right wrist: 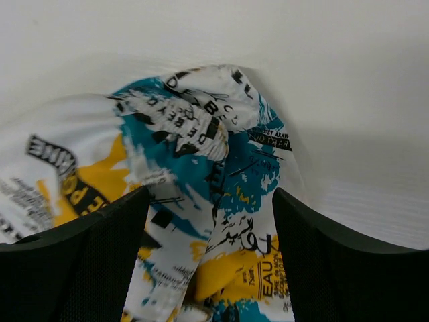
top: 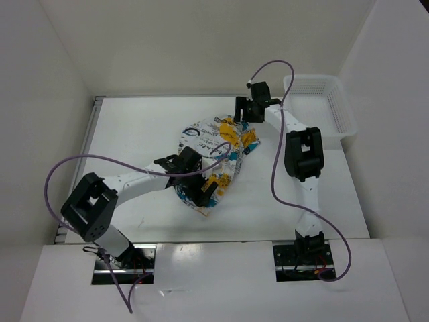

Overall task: Fold and stack the shorts
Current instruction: Move the shorts to the center of the board, then flatten the shorts out

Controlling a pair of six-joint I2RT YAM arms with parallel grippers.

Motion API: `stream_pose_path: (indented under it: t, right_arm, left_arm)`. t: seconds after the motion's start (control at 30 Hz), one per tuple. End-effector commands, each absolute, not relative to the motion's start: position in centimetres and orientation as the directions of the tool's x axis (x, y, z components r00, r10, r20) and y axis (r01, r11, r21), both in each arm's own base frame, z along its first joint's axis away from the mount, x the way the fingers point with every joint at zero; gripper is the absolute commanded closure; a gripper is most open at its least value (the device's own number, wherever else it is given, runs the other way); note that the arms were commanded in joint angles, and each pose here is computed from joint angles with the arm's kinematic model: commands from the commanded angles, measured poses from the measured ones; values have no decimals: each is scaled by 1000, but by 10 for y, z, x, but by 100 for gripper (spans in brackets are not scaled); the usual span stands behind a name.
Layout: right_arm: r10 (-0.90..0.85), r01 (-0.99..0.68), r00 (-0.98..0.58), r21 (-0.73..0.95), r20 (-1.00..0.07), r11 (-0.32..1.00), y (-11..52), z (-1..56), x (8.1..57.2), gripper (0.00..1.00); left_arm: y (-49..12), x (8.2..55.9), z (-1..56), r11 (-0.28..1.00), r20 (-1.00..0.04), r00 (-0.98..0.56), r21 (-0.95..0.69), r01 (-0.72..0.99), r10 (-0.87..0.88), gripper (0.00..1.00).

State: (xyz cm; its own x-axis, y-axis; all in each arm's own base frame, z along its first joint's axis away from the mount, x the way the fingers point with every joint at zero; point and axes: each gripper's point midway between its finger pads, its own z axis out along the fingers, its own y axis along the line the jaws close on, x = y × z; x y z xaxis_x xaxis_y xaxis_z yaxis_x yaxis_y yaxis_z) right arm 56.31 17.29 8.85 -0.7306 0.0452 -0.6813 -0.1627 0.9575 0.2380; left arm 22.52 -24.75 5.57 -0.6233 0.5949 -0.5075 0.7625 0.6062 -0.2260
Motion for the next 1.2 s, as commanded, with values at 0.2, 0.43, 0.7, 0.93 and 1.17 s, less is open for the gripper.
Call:
stream_pose_path:
  t: [0.2, 0.43, 0.7, 0.93, 1.17]
  right_arm:
    - [115, -161, -772, 368, -626, 916, 195, 66, 567, 24]
    - [119, -155, -787, 381, -606, 911, 197, 60, 564, 52]
    - [110, -165, -811, 405, -574, 899, 199, 60, 543, 100]
    - [132, -237, -686, 391, -715, 890, 193, 164, 556, 100]
    - [131, -320, -412, 277, -902, 906, 158, 326, 547, 100]
  left_arm:
    - [-290, 238, 36, 520, -565, -578, -283, 806, 588, 26]
    - [-294, 237, 36, 515, -572, -564, -266, 815, 596, 100]
    - [-288, 229, 33, 521, -544, -578, -275, 808, 609, 100]
    - [-220, 287, 51, 736, -527, -673, -125, 665, 518, 100]
    - [-108, 401, 177, 931, -742, -637, -50, 363, 209, 100]
